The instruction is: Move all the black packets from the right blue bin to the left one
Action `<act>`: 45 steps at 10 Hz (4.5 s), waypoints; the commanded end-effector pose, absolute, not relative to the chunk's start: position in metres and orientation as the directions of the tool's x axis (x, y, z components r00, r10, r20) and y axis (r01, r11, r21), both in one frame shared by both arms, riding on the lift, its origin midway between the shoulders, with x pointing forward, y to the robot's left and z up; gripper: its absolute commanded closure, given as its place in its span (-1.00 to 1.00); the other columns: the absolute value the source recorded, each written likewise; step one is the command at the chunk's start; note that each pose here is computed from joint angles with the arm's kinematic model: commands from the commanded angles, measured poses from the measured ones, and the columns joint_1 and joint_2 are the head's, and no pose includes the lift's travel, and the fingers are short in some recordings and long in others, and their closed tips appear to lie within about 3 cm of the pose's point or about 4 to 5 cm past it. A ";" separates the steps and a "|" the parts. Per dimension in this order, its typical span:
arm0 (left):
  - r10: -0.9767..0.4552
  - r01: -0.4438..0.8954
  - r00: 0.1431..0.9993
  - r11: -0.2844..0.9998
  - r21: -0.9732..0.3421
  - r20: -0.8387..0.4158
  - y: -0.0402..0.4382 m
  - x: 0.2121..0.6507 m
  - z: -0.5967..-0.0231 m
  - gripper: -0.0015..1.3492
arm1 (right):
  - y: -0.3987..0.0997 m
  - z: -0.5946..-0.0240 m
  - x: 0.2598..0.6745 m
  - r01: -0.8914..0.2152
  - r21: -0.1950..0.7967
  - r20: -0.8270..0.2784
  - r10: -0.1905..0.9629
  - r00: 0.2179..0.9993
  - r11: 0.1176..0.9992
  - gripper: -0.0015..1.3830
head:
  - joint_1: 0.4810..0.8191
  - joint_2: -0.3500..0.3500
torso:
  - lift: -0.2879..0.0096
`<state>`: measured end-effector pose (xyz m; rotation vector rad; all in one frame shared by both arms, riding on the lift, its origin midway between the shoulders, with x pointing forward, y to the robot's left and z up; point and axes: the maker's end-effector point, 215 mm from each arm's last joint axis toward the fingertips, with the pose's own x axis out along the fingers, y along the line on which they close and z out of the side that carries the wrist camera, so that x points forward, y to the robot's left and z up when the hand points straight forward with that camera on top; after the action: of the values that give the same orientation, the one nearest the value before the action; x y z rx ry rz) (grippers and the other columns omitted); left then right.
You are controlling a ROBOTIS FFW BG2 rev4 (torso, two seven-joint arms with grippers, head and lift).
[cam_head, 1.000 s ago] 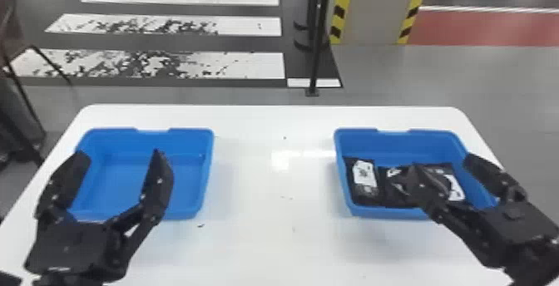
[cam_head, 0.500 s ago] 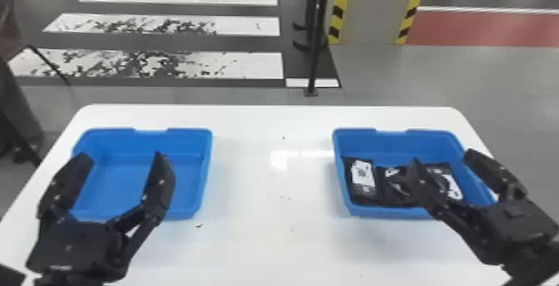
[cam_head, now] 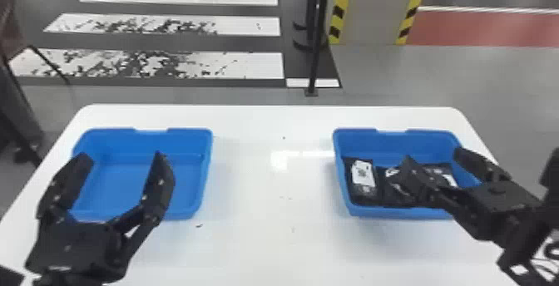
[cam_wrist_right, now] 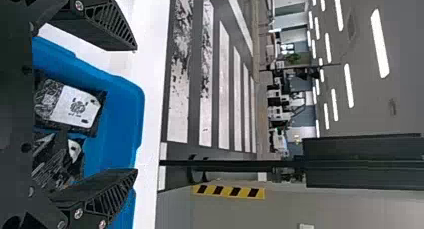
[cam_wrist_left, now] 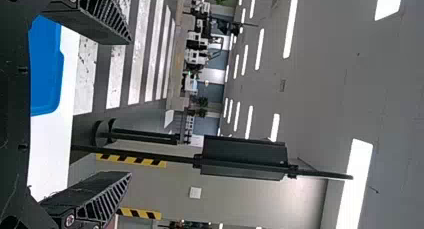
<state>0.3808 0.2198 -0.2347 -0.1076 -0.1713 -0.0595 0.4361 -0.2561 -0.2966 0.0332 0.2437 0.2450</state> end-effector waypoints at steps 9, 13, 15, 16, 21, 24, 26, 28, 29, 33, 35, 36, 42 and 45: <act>-0.049 0.071 0.981 0.992 -0.109 0.188 0.220 0.383 -0.230 -0.85 | -0.236 -0.403 0.480 -0.278 0.207 -0.563 0.347 0.750 0.938 -0.74 | 0.27 -0.12 | -0.01; -0.049 0.070 0.981 0.991 -0.112 0.186 0.219 0.383 -0.232 -0.85 | -0.223 -0.437 0.497 -0.279 0.291 -0.587 0.401 0.703 0.915 -0.70 | 0.27 -0.05 | -0.01; -0.050 0.072 0.980 0.991 -0.111 0.190 0.218 0.383 -0.230 -0.85 | -0.214 -0.446 0.502 -0.292 0.336 -0.578 0.441 0.687 0.896 -0.66 | 0.27 -0.01 | -0.01; -0.053 0.075 0.980 0.991 -0.110 0.191 0.217 0.383 -0.230 -0.85 | -0.215 -0.449 0.503 -0.285 0.341 -0.583 0.440 0.683 0.896 -0.66 | 0.27 0.01 | -0.01; -0.054 0.076 0.980 0.991 -0.110 0.193 0.217 0.383 -0.230 -0.85 | -0.217 -0.483 0.496 -0.260 0.357 -0.660 0.440 0.609 0.897 -0.66 | 0.27 0.01 | -0.01; -0.058 0.080 0.980 0.990 -0.112 0.191 0.215 0.384 -0.232 -0.85 | -0.217 -0.487 0.507 -0.253 0.370 -0.662 0.445 0.603 0.894 -0.56 | 0.27 -0.01 | -0.01; -0.055 0.079 0.980 0.990 -0.119 0.189 0.216 0.384 -0.234 -0.85 | -0.211 -0.490 0.505 -0.251 0.403 -0.657 0.469 0.591 0.880 -0.15 | 0.27 0.00 | -0.01; -0.056 0.080 0.981 0.989 -0.121 0.187 0.216 0.385 -0.236 -0.85 | -0.196 -0.476 0.517 -0.297 0.399 -0.624 0.494 0.605 0.867 0.38 | 0.27 0.03 | -0.01; -0.057 0.081 0.980 0.989 -0.121 0.192 0.216 0.385 -0.234 -0.85 | -0.192 -0.472 0.521 -0.304 0.411 -0.599 0.506 0.621 0.860 0.58 | 0.27 0.05 | -0.01; -0.058 0.083 0.979 0.989 -0.121 0.197 0.217 0.385 -0.233 -0.85 | -0.186 -0.439 0.527 -0.345 0.376 -0.529 0.505 0.682 0.860 0.65 | 0.27 0.10 | -0.01; -0.055 0.081 0.977 0.989 -0.123 0.204 0.218 0.384 -0.231 -0.85 | -0.190 -0.406 0.512 -0.344 0.320 -0.542 0.468 0.698 0.883 0.26 | 0.27 0.11 | -0.01; -0.054 0.079 0.978 0.989 -0.122 0.202 0.219 0.384 -0.232 -0.85 | -0.208 -0.388 0.508 -0.317 0.239 -0.569 0.397 0.720 0.918 -0.36 | 0.27 0.11 | -0.01; -0.055 0.082 0.978 0.989 -0.124 0.202 0.219 0.384 -0.233 -0.85 | -0.257 -0.414 0.525 -0.208 0.186 -0.705 0.278 0.653 0.960 -0.77 | 0.27 -0.09 | -0.01; -0.054 0.082 0.976 0.989 -0.126 0.209 0.219 0.385 -0.232 -0.85 | -0.260 -0.422 0.556 -0.192 0.214 -0.703 0.287 0.651 0.958 -0.75 | 0.27 -0.14 | -0.01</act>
<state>0.3849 0.2186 -0.2324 -0.1348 -0.2042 -0.0686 0.5513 -0.2598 -0.4186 0.1143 0.8130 0.2741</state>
